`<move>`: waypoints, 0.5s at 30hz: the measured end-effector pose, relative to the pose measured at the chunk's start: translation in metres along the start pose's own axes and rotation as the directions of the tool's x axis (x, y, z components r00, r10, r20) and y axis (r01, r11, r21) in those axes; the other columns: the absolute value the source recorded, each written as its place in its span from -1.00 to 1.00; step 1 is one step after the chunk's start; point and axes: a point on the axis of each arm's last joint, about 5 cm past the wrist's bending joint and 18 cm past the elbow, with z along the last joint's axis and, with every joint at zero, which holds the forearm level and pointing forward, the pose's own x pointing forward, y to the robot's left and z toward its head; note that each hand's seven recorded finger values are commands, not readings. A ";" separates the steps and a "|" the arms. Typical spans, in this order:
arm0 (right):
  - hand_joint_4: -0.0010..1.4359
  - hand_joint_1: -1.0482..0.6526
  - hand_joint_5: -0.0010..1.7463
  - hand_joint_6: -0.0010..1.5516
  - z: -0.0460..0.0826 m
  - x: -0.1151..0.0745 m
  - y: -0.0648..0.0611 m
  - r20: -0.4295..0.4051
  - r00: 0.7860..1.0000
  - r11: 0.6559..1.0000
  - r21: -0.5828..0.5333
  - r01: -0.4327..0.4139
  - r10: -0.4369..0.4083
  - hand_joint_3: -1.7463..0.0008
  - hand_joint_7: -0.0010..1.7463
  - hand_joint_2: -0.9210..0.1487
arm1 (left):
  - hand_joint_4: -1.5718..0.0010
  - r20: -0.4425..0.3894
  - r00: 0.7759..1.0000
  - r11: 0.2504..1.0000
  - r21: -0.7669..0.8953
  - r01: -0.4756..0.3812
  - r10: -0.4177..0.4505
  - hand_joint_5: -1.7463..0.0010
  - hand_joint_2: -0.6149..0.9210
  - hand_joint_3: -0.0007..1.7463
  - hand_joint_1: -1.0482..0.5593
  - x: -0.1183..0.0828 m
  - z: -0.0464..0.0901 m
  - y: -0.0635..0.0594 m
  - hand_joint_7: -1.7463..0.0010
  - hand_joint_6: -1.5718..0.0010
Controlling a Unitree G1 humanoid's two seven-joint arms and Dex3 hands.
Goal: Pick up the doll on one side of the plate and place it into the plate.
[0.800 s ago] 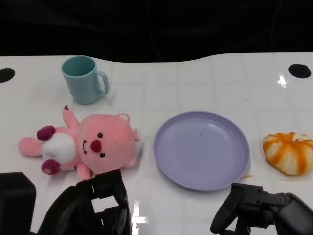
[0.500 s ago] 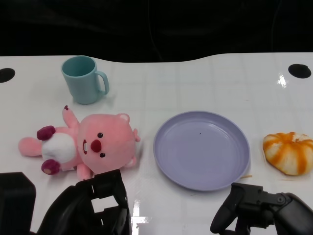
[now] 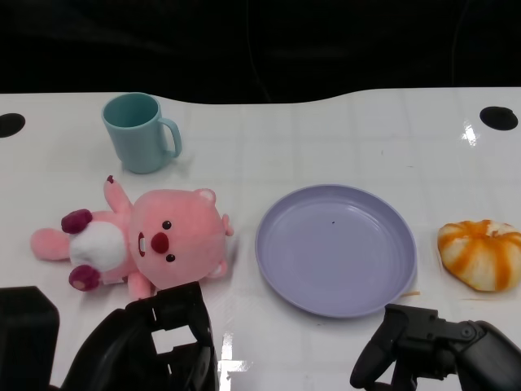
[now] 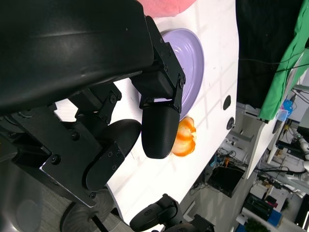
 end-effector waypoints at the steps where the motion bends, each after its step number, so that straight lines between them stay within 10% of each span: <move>1: -0.05 -0.07 0.79 -0.22 0.000 0.000 0.000 0.000 1.000 1.000 0.000 0.000 0.000 0.63 0.47 -1.00 | -0.20 0.000 1.000 1.000 0.000 0.000 0.000 -1.00 0.24 0.76 0.17 0.000 0.000 0.000 -0.92 -0.01; 8: -0.05 -0.06 0.79 -0.22 0.000 0.000 0.000 -0.001 1.000 1.000 -0.001 0.000 0.000 0.63 0.47 -1.00 | -0.16 0.008 1.000 1.000 0.001 -0.013 0.013 -1.00 0.27 0.72 0.18 0.000 0.000 0.002 -0.86 -0.01; 15: -0.04 -0.06 0.80 -0.22 0.000 0.000 0.000 0.001 1.000 1.000 -0.003 -0.001 0.001 0.63 0.47 -1.00 | 0.04 0.080 0.996 0.999 0.001 -0.037 0.037 -0.75 0.22 0.65 0.12 -0.001 0.002 0.005 -0.27 0.09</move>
